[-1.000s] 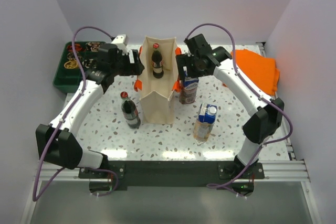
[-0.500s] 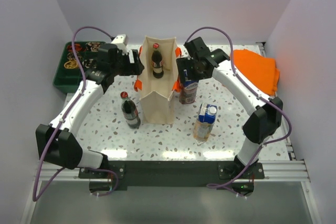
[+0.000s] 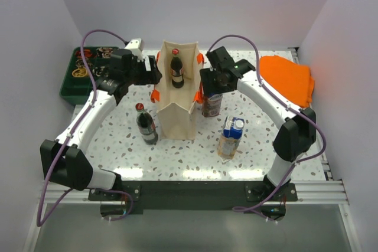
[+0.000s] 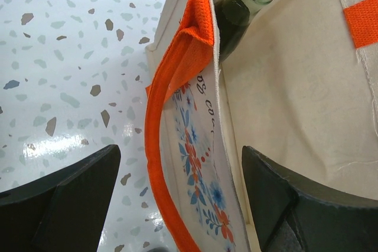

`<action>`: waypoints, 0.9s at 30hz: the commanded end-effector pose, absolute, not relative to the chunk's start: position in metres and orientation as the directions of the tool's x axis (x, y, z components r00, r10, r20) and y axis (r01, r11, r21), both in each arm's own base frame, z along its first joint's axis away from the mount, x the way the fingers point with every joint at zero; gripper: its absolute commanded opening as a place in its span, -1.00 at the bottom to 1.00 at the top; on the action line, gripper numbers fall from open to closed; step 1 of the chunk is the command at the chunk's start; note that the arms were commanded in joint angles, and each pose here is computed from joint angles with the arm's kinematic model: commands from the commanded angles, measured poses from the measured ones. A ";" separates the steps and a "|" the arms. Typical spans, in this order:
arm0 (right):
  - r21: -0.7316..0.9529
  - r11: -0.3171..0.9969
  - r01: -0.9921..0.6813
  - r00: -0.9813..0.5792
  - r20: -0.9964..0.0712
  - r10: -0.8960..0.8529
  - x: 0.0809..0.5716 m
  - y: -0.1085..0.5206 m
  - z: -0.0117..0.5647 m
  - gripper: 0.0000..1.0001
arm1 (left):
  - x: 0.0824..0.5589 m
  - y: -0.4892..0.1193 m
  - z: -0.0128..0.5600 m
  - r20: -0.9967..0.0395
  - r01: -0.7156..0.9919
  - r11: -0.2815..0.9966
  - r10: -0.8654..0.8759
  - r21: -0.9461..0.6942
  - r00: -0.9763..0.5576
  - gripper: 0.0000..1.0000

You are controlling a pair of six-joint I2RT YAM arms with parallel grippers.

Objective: Place the beverage into the canvas bag

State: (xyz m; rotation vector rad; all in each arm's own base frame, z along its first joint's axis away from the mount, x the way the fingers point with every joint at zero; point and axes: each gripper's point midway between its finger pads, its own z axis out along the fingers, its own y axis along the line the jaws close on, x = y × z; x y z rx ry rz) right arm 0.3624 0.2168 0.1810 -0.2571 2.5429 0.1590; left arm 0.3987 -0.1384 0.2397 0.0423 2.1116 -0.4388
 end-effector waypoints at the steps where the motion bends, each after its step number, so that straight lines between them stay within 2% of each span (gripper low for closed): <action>1: 0.060 0.979 -0.197 -0.780 -0.614 -0.119 0.367 0.213 0.200 0.18 | 0.401 -0.138 0.249 -0.845 0.214 0.936 -0.133 -0.279 -0.517 0.77; 3: 0.055 0.980 -0.192 -0.778 -0.618 -0.118 0.366 0.212 0.203 -0.06 | 0.400 -0.138 0.249 -0.844 0.214 0.936 -0.134 -0.280 -0.519 0.77; 4: 0.052 0.981 -0.187 -0.778 -0.618 -0.115 0.366 0.210 0.204 -0.36 | 0.400 -0.138 0.248 -0.843 0.212 0.936 -0.135 -0.281 -0.520 0.77; 5: 0.051 0.982 -0.185 -0.776 -0.621 -0.114 0.366 0.210 0.207 -0.52 | 0.400 -0.139 0.247 -0.842 0.212 0.936 -0.136 -0.283 -0.522 0.77; 6: 0.040 0.984 -0.174 -0.775 -0.622 -0.111 0.365 0.206 0.209 -0.83 | 0.400 -0.138 0.248 -0.842 0.212 0.935 -0.137 -0.283 -0.521 0.77; 8: 0.039 0.985 -0.167 -0.765 -0.636 -0.104 0.366 0.204 0.217 -0.99 | 0.399 -0.138 0.248 -0.842 0.211 0.935 -0.138 -0.284 -0.521 0.77; 27: 0.077 0.986 -0.149 -0.591 -0.806 -0.026 0.373 0.194 0.338 -1.00 | 0.397 -0.142 0.259 -0.854 0.239 0.926 -0.142 -0.294 -0.501 0.77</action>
